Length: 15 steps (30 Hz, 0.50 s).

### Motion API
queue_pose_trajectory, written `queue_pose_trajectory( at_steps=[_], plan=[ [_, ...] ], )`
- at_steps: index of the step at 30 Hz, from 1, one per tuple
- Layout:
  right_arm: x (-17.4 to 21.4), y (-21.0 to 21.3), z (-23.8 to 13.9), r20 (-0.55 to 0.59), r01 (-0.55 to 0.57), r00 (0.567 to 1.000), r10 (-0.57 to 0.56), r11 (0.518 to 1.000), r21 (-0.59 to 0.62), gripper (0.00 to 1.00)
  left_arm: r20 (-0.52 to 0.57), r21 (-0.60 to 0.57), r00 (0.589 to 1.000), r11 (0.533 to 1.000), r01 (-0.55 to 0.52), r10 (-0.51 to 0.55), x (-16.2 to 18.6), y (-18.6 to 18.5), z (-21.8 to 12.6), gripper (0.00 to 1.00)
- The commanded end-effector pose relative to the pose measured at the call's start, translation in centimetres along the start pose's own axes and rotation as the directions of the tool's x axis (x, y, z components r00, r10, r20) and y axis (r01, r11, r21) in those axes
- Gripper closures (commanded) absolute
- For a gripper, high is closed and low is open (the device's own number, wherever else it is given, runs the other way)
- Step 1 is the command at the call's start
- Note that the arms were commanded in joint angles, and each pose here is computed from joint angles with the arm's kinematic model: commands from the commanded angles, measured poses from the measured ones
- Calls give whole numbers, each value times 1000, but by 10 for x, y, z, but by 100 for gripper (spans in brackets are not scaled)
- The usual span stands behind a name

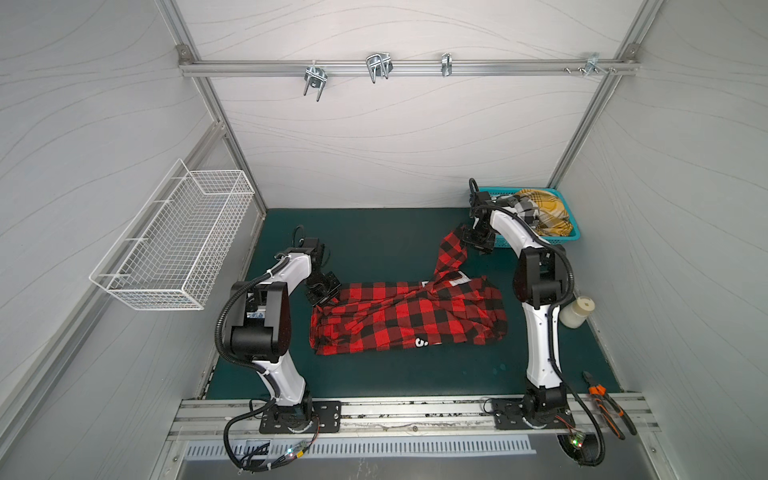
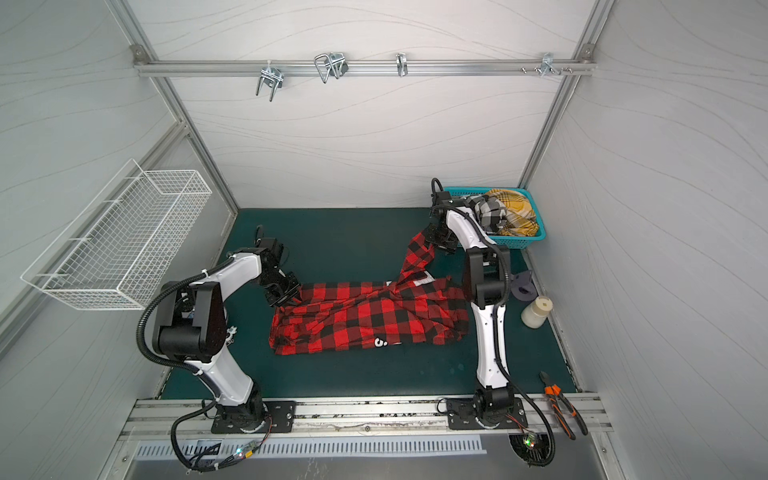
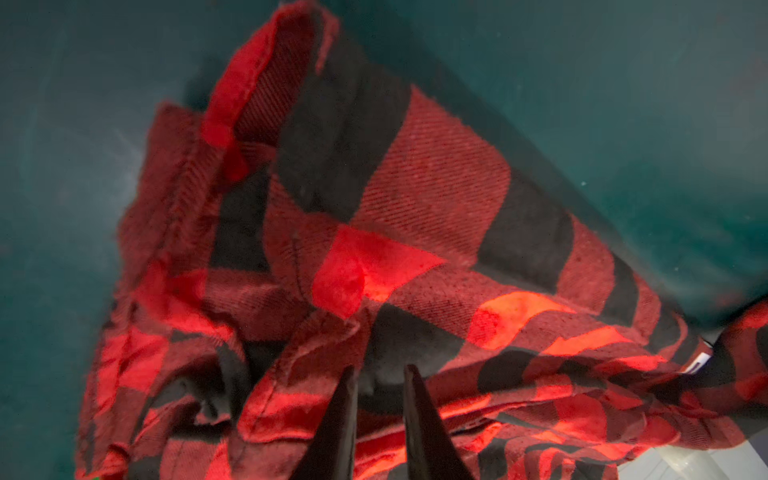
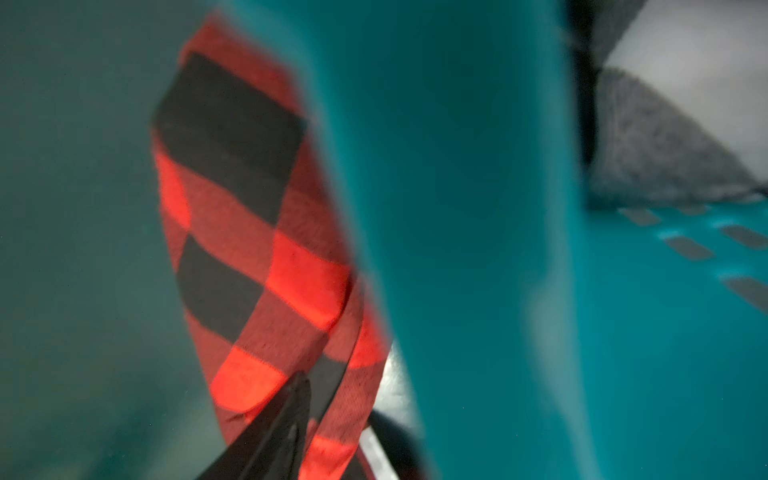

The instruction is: Fold and stack the long sleeve shirts

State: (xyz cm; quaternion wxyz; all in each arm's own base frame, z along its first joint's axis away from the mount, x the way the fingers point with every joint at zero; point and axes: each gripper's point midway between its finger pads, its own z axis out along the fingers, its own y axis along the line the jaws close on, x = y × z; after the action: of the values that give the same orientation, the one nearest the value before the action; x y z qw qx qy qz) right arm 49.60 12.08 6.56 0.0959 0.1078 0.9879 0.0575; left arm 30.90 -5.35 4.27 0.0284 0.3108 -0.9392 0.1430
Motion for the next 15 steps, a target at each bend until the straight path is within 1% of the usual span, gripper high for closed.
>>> queue_pose_trajectory(
  at_steps=[1, 4, 9, 13, 15],
  plan=[
    [16, 6, 9, -75, -8, 997, 6, 1000, -27, 32, -1, -27, 1000, 1000, -15, 15, -1, 7, 7, 80],
    [21, 13, 22, -95, -30, 995, 22, 997, -78, 32, 0, -21, 1000, 1000, -16, 16, 0, 7, 7, 80],
    [25, 17, 36, -139, -78, 988, 62, 990, -115, 36, -1, -26, 1000, 999, -24, 24, -2, 7, 7, 81],
    [30, 19, 34, -156, -101, 984, 81, 988, -119, 36, 5, -25, 1000, 999, -30, 30, -4, 5, 6, 82],
    [30, 21, 23, -118, -73, 991, 60, 992, -102, 35, 13, -24, 999, 999, -37, 37, -5, 4, 4, 82]
  ],
)
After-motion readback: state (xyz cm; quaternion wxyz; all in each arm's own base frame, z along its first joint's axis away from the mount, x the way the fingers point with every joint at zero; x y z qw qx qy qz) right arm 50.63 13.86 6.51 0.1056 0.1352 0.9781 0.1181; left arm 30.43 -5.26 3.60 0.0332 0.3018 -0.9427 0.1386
